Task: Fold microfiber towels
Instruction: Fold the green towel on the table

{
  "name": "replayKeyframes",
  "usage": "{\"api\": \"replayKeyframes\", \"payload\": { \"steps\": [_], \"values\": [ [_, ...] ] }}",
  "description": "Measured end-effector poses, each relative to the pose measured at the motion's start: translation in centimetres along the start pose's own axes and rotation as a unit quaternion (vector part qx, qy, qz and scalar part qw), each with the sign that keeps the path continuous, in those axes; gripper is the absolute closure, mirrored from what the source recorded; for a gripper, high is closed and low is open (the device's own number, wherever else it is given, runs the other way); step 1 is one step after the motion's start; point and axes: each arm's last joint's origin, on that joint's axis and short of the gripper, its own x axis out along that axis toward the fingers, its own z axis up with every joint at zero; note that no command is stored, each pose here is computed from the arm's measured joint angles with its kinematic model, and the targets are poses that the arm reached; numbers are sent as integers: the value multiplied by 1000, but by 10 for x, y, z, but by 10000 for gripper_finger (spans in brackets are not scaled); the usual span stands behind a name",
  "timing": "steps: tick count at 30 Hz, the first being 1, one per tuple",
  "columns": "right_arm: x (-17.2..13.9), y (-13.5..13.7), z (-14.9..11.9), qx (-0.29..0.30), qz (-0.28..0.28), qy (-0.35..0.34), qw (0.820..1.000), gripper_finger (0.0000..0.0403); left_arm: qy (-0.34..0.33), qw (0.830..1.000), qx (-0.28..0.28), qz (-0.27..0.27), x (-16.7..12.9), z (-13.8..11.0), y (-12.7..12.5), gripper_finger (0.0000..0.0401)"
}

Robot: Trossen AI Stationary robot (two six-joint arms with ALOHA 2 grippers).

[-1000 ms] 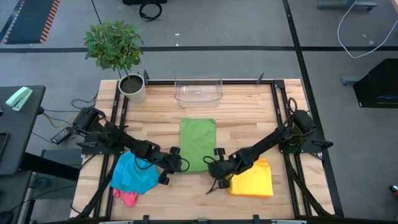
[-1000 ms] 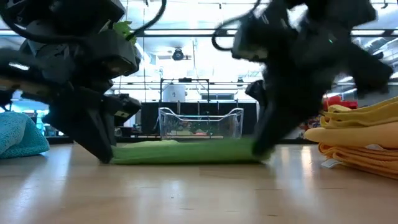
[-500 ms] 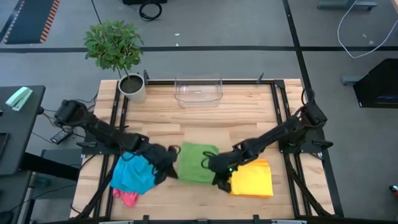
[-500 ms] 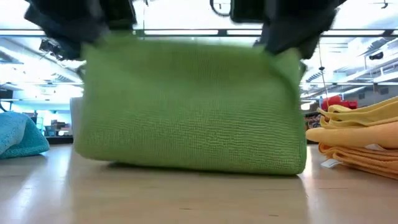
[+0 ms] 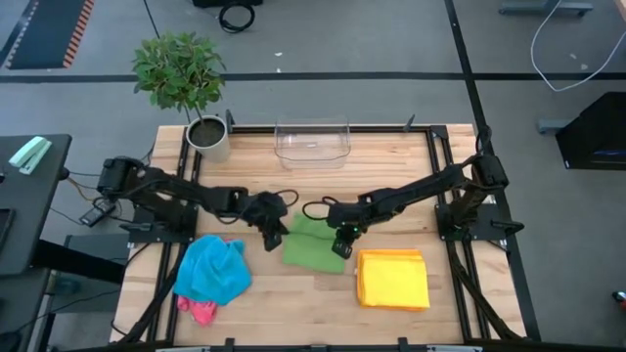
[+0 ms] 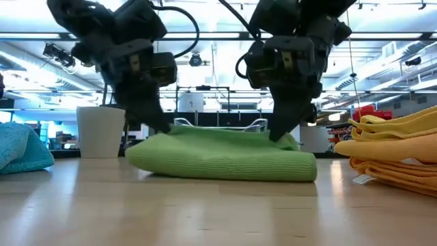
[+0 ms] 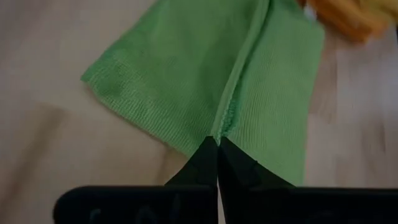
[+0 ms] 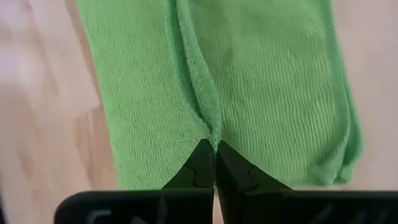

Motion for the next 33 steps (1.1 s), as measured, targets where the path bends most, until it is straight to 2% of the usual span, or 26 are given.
{"api": "replayKeyframes", "payload": {
  "steps": [4, 6, 8, 11, 16, 23, 26, 28, 30, 33],
  "values": [
    [-1, 1, 0, -11, -11, -11, 1000, 397, -35, 999, 6, -9, -2, 10, 5, 395],
    [-3, 6, -2, -26, -3, -16, 1000, 397, -40, 998, 12, -42, -4, 13, 3, 396],
    [-7, 15, -6, -47, 10, -20, 999, 397, -31, 994, 29, -101, -6, 14, -3, 396],
    [-15, 33, -14, -66, 48, -29, 996, 398, 16, 983, 27, -181, -9, 8, -15, 395],
    [-29, 71, -29, -60, 146, -46, 986, 398, 94, 949, 14, -300, -11, -4, -40, 395],
    [-30, 104, -55, -11, 166, -73, 983, 398, 116, 928, 13, -353, -14, -17, -76, 390],
    [-28, 107, -61, 0, 151, -80, 985, 398, 101, 927, 24, -360, -15, -18, -83, 392],
    [-26, 103, -61, 10, 128, -82, 988, 398, 88, 936, 18, -340, -13, -16, -79, 395],
    [-25, 93, -56, 31, 95, -80, 992, 398, 79, 950, 2, -302, -11, -13, -69, 396],
    [-22, 74, -49, 51, 42, -66, 996, 398, 63, 974, -9, -216, -7, -10, -47, 391]
  ]
}}
